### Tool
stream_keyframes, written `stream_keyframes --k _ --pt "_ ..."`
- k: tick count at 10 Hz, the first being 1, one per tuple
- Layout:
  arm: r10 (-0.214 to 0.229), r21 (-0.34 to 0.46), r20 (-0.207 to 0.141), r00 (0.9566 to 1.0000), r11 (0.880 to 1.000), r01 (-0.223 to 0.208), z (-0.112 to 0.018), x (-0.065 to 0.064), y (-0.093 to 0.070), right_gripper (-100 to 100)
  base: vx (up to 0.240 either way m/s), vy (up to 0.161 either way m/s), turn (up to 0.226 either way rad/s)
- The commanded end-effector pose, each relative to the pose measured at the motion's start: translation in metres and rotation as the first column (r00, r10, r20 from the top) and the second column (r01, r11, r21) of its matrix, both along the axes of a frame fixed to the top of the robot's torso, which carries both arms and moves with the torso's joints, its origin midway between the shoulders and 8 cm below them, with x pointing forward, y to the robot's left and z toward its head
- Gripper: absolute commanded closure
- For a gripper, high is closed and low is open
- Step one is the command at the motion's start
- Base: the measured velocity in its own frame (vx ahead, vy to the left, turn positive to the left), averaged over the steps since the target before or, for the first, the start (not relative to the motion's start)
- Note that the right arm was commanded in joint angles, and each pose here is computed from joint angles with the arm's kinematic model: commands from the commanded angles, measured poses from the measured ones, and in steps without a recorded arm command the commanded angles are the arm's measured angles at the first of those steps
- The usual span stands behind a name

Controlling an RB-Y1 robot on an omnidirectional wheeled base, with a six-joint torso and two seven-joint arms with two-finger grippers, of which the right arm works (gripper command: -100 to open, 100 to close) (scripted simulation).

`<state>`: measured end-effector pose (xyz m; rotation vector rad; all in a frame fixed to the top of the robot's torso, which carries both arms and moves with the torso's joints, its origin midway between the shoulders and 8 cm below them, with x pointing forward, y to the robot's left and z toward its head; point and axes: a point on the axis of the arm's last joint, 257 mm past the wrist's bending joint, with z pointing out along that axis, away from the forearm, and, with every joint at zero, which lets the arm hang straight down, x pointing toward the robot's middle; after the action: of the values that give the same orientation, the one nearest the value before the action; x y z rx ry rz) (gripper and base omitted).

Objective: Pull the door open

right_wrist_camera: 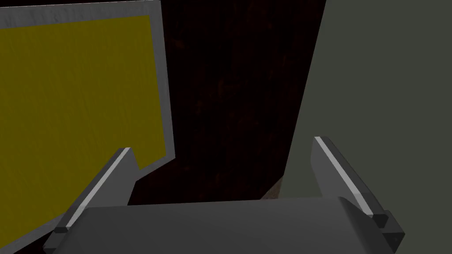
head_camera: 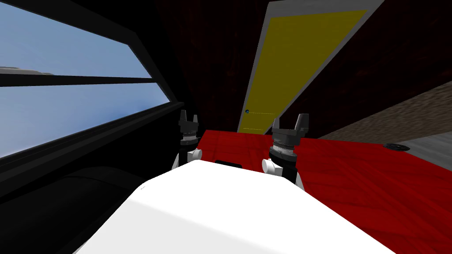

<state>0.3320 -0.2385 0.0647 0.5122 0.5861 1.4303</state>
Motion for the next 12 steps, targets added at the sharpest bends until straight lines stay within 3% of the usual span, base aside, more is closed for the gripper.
stream_keyframes --k 1,4,7,10,12 --pt "-0.025 -0.036 -0.019 0.9995 0.999 0.025 -0.01 0.007 0.0 -100 0.113 -0.033 0.022" --pt "-0.062 -0.086 -0.042 0.9972 0.995 0.059 -0.025 0.016 -0.001 -100 0.171 0.015 -0.011" --pt "-0.115 -0.157 -0.072 0.9907 0.982 0.103 -0.047 0.027 -0.004 -100 0.172 -0.016 -0.001" --pt "-0.168 -0.227 -0.096 0.9812 0.963 0.143 -0.068 0.038 -0.007 -100 0.127 0.004 -0.003" --pt "-0.21 -0.283 -0.112 0.9713 0.944 0.171 -0.085 0.046 -0.01 -100 0.132 -0.007 -0.002"
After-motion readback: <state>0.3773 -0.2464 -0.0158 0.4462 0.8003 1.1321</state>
